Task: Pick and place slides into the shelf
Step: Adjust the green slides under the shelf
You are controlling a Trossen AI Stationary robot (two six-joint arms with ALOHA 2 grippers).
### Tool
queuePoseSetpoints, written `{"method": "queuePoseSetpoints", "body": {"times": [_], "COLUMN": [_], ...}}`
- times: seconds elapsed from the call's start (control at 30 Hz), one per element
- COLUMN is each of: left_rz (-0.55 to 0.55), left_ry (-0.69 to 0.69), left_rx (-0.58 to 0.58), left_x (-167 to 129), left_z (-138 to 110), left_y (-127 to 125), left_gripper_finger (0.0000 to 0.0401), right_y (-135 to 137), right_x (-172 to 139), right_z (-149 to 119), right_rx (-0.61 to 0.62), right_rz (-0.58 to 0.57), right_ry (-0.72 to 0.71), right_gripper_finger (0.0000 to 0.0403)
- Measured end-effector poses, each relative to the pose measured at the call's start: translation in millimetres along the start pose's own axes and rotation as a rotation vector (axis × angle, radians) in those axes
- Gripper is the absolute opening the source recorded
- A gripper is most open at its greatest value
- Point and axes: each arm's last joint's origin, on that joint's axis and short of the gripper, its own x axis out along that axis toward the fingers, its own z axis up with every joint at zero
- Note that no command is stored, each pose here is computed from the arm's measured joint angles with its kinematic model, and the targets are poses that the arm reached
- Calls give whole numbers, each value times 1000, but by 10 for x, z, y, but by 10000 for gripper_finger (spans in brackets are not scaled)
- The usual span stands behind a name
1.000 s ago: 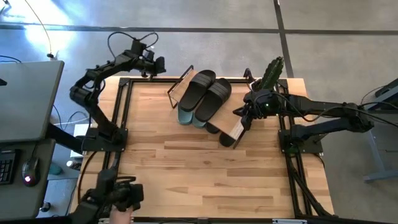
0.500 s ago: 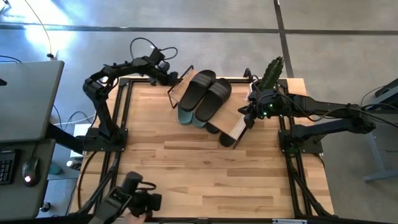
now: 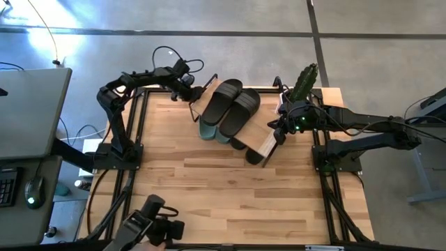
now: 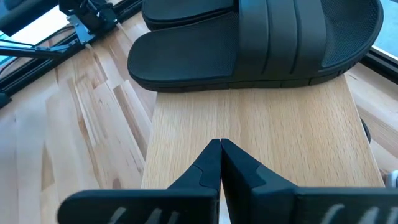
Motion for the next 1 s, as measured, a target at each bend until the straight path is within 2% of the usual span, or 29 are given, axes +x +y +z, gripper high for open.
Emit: {"method": "queuePoseSetpoints", "body": {"times": [0.2,0.37,0.43,0.5,0.57,0.77,0.9,1.0], "left_rz": [54,60,21,-41,-78,-104,-172,-236], "left_ry": [-56,-11,-11,-25,-49,-35,64,70], "left_rx": [90,461,607,709,760,718,644,607], "left_x": [-130,-151,-146,-149,-153,-47,191,314], "left_z": [99,72,71,80,98,116,49,59], "left_y": [227,274,255,238,225,273,344,343], "left_gripper_finger": [0,0,0,0,0,0,0,0], "right_y": [0,0,0,0,0,-5,-12,-15], "right_x": [0,1,1,1,1,1,1,1], "right_z": [0,0,0,1,0,3,7,9], "right_rx": [-3,-27,-29,-29,-21,25,27,39], "right_rz": [0,0,0,0,0,-19,-44,-52], "right_ry": [0,0,0,-1,0,-10,-23,-28], "right_gripper_finger": [0,0,0,0,0,0,0,0]}}
